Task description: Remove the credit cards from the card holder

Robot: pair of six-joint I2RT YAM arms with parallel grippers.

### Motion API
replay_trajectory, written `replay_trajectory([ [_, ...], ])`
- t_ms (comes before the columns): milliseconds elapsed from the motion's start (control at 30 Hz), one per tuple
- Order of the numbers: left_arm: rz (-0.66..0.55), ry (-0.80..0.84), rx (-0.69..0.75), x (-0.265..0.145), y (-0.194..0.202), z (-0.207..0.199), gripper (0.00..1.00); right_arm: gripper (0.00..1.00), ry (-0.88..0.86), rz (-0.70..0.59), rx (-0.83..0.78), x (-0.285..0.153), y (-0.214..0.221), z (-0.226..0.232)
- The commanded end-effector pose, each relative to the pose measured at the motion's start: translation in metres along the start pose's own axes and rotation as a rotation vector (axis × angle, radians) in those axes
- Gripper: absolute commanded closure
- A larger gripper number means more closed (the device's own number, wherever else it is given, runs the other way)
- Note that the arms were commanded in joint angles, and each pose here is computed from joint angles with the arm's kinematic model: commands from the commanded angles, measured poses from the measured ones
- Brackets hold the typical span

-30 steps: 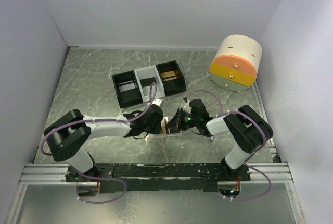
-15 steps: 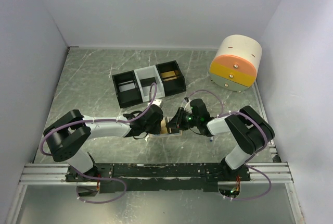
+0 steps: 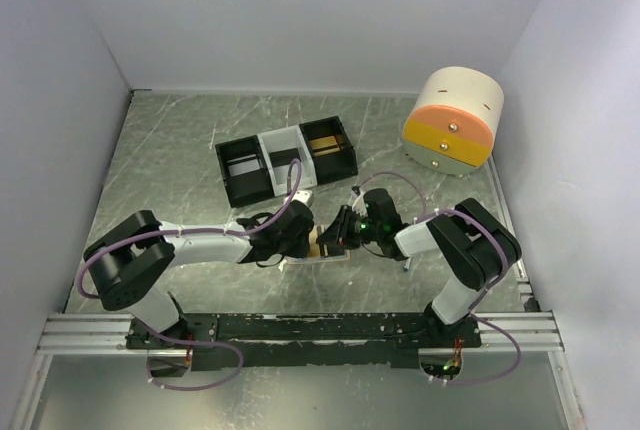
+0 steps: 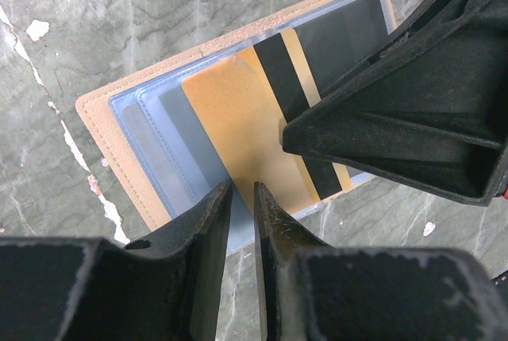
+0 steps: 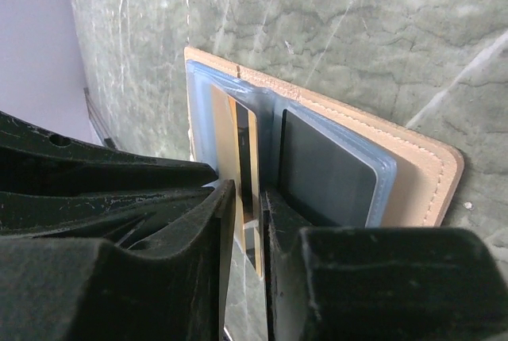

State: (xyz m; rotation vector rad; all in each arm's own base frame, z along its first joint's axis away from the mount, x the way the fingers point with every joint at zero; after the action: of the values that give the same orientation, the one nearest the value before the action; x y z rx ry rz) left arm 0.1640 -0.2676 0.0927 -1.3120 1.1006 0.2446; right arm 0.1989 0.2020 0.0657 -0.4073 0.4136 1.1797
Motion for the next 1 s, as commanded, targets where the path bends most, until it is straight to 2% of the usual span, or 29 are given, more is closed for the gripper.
replay_trajectory([
  [0,0.075,-0.045,0.042,0.002,0.013,0.006,0.70,0.83,0.008,-0.018,-0.006,0.001,-0.004,0.000],
  [267,0.077,-0.054,0.037,0.000,0.014,0.007,0.70,1.00,0.041,-0.068,-0.019,-0.008,-0.010,-0.001],
  [500,0.064,-0.062,0.033,-0.002,0.012,0.008,0.69,1.00,0.047,-0.093,-0.042,-0.018,-0.010,0.000],
  [700,0.042,-0.052,0.025,-0.006,0.008,0.007,0.67,1.00,-0.020,-0.074,-0.066,-0.020,-0.007,0.005],
  [967,-0.013,-0.033,-0.009,-0.018,0.000,0.005,0.57,1.00,-0.041,-0.165,-0.136,-0.029,-0.012,0.013],
])
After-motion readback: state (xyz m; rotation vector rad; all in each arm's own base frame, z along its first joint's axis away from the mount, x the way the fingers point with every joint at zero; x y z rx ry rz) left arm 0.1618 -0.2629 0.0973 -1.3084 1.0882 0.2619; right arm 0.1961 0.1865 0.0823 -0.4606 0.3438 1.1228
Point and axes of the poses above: each gripper's point midway between its finger pads, its own x axis out along the fingers, its own z axis along the line the jaws close on, y = z × x, the point moved 9 cm from there along -x, back along the fingers, and after that the axes turned 13 degrees about x, right-handed, at the moved point
